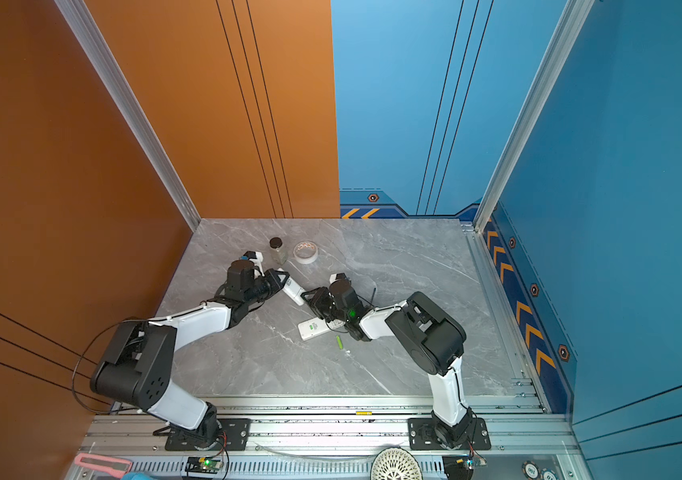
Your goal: Unload the batteries from the remote control
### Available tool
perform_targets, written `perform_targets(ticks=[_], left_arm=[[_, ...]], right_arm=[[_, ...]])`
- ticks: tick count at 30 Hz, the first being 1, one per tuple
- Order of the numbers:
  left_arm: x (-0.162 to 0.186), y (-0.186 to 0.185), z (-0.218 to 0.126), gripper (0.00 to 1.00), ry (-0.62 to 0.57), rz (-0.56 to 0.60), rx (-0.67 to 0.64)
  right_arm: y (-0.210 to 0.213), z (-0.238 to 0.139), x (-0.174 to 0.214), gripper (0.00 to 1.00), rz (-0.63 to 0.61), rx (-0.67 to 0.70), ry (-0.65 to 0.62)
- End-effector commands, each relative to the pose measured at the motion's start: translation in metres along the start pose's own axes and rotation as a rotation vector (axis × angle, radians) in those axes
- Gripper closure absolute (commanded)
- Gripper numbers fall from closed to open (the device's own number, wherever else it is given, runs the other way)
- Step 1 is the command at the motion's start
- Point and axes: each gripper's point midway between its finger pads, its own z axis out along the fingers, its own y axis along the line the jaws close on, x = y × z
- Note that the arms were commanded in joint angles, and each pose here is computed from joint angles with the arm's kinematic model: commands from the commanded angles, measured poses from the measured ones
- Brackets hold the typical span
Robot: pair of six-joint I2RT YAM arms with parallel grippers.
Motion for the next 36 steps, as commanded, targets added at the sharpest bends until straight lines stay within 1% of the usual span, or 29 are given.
perform_targets(ticks=[1,3,4,5,7,10,11,15,19,23,30,32,35,36], left_arm=[[-0.009,-0.014,-0.003,1.0,-0.026,0.044,0.006],[-0.008,-0.014,-0.002,1.0,-0.021,0.037,0.008],[-0.009,-0.015,-0.002,1.0,-0.022,0.035,0.013],[-0.01,-0.016,-0.002,1.0,-0.023,0.032,0.017],[-0.013,-0.018,-0.002,1.0,-0.032,0.017,0.028],[-0.018,-0.02,-0.003,1.0,-0.044,-0.021,0.062],[-0.019,-0.021,-0.003,1.0,-0.047,-0.033,0.076],[-0.018,-0.025,-0.001,1.0,-0.041,-0.064,0.114],[-0.02,-0.025,-0.001,1.0,-0.048,-0.094,0.14],[-0.02,-0.029,-0.001,1.0,-0.038,-0.091,0.154],[-0.016,-0.026,0.001,1.0,-0.031,-0.094,0.146],[-0.017,-0.026,0.0,1.0,-0.034,-0.096,0.146],[-0.016,-0.028,0.001,1.0,-0.029,-0.092,0.152],[-0.016,-0.029,0.0,1.0,-0.029,-0.092,0.152]], right_arm=[[0.018,-0.009,-0.008,0.65,-0.03,-0.032,-0.028],[0.021,-0.007,-0.008,0.65,-0.033,-0.039,-0.017],[0.021,-0.005,-0.007,0.62,-0.034,-0.04,-0.008],[0.018,-0.005,-0.006,0.58,-0.033,-0.032,-0.005],[0.009,-0.006,-0.005,0.45,-0.024,-0.003,-0.016],[-0.001,-0.005,-0.005,0.39,0.002,0.004,-0.027],[-0.003,-0.004,-0.004,0.39,0.006,0.0,-0.025],[-0.001,0.005,-0.004,0.39,0.015,-0.038,-0.026],[-0.007,0.007,-0.008,0.44,0.025,-0.039,-0.048],[-0.004,0.008,-0.012,0.46,0.031,-0.077,-0.06],[0.003,0.011,-0.016,0.45,0.028,-0.114,-0.064],[-0.001,0.011,-0.016,0.49,0.031,-0.106,-0.065],[-0.003,0.009,-0.017,0.52,0.032,-0.107,-0.069],[-0.003,0.009,-0.018,0.56,0.035,-0.112,-0.068]])
